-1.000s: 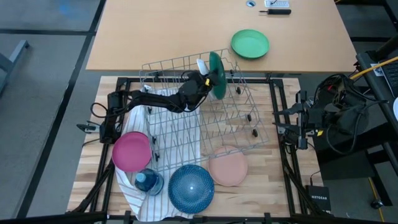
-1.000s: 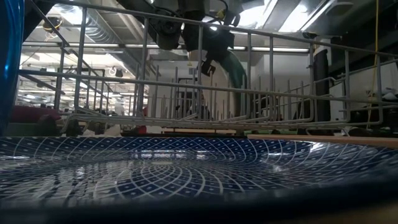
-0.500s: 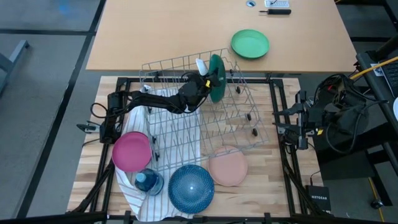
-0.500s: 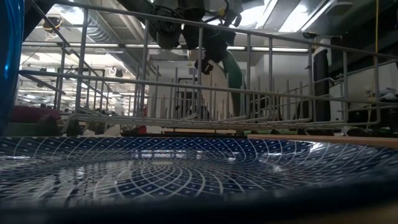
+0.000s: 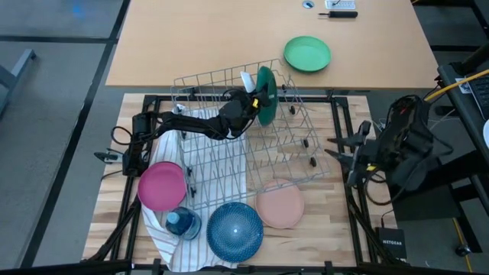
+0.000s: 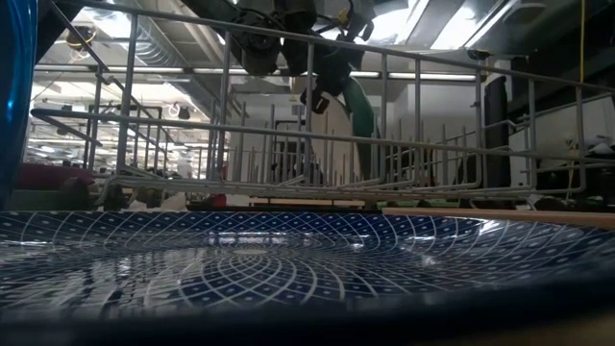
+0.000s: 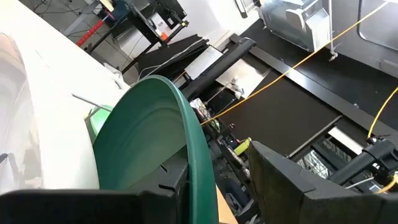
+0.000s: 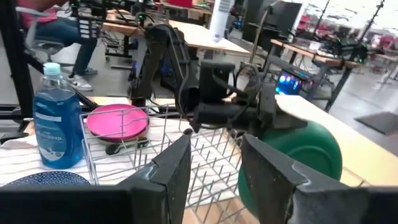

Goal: Sort dishes
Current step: Put the green plate into the dish rack

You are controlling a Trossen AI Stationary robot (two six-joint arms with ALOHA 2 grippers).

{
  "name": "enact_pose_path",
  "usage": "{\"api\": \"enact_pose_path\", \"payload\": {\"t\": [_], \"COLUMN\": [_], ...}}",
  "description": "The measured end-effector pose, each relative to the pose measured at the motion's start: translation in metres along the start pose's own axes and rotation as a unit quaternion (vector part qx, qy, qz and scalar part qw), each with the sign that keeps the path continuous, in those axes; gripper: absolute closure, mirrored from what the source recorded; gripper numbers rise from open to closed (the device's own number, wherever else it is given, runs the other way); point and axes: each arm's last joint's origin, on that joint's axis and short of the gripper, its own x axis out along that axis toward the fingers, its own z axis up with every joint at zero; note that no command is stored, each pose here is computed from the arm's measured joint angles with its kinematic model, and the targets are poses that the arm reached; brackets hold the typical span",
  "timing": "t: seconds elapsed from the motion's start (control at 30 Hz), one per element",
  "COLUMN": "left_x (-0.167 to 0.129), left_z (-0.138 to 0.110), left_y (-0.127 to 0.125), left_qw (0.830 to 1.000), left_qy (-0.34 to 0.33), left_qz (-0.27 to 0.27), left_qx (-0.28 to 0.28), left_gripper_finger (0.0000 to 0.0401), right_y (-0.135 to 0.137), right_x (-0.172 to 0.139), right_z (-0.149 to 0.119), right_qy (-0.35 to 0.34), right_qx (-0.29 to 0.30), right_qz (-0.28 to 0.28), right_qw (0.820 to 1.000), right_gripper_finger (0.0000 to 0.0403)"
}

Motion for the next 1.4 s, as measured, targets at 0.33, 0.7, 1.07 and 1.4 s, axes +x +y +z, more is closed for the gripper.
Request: {"api": "enact_pose_path", "payload": {"t": [0.33,0.7,1.07,1.4], "left_x": [0.000,0.000,-0.002,-0.002], "left_z": [0.000,0.000,-0.002,-0.002], "left_y": [0.000,0.001,0.000,-0.001], "left_qw": [1.000,1.000,1.000,1.000], "left_qy": [0.001,0.002,0.006,0.007], "left_qz": [0.001,0.001,-0.001,-0.002], "left_qx": [-0.006,-0.017,-0.016,-0.017], "left_gripper_finger": [0.0270,0.0270,0.0270,0.0270], "right_y": [0.016,0.012,-0.019,-0.067], "right_x": [0.026,0.075,0.131,0.188], "right_z": [-0.057,-0.076,-0.071,-0.088], "right_qy": [0.034,0.141,0.155,0.179], "right_qx": [0.039,0.127,0.106,0.134], "right_qz": [-0.069,-0.026,-0.006,0.002], "right_qw": [0.996,0.982,0.982,0.975], "right_gripper_finger": [0.0258,0.0258,0.0258,0.0258]}}
